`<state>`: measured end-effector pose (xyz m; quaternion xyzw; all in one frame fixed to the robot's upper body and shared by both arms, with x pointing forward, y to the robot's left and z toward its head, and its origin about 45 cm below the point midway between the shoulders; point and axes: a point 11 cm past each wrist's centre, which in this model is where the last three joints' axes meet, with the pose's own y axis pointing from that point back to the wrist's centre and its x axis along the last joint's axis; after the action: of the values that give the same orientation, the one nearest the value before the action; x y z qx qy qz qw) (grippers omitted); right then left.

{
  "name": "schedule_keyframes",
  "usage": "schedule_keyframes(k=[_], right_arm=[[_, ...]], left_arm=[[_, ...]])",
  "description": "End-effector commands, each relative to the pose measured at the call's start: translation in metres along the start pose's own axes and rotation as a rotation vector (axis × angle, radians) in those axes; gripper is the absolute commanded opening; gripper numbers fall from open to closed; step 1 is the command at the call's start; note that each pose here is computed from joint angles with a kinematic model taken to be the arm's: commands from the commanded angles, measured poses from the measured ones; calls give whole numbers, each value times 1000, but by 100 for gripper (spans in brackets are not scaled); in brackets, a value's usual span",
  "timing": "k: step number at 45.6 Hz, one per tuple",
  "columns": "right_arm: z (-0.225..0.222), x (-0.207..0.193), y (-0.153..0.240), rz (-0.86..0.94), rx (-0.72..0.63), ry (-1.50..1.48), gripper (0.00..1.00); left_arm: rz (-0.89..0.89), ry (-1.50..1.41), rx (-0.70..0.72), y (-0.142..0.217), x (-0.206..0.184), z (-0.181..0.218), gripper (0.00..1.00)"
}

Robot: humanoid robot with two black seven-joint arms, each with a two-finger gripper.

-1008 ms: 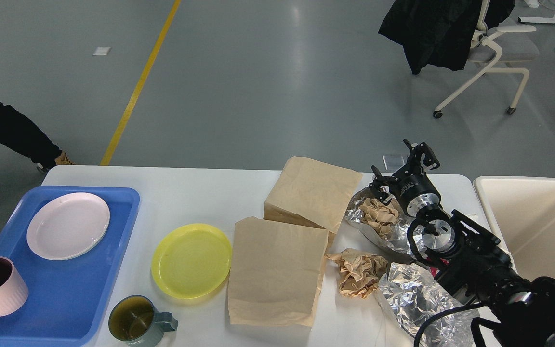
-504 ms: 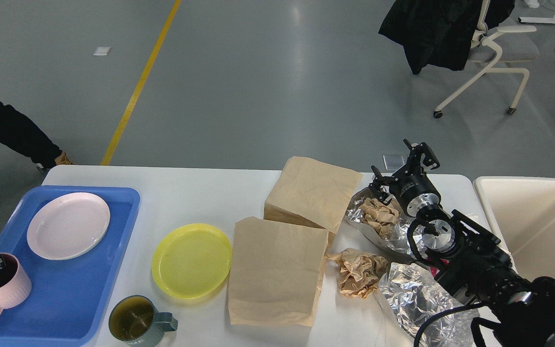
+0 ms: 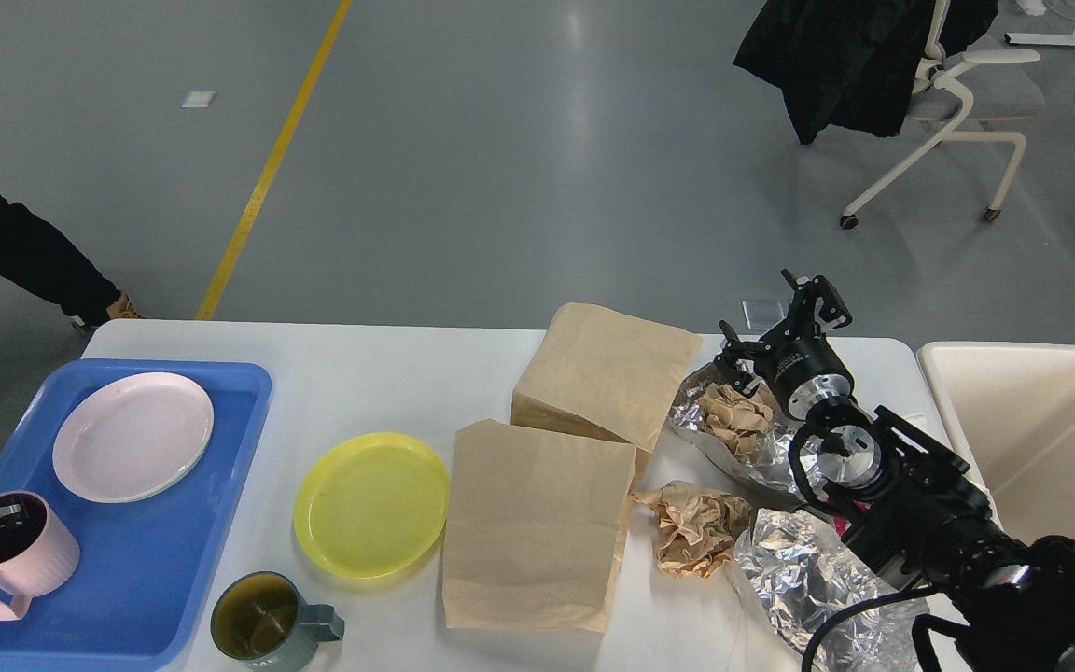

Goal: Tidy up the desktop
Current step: 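Set the pink mug down on the blue tray corner and release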

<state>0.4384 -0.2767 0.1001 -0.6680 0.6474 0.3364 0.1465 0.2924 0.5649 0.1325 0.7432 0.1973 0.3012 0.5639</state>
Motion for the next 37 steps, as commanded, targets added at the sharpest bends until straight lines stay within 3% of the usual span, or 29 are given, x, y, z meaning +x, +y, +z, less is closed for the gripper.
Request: schedule_keyframes(k=[1,12,37], right_arm=[[0,0,0,0,-1,0,100],[0,0,0,1,-1,0,100],[0,0,0,0,1,0,100]], left_arm=[[-12,1,-5,-2,-3,0,49],[-65,18,9,2,-9,-18,78],[-142,17,-34,96,29,-37,84]])
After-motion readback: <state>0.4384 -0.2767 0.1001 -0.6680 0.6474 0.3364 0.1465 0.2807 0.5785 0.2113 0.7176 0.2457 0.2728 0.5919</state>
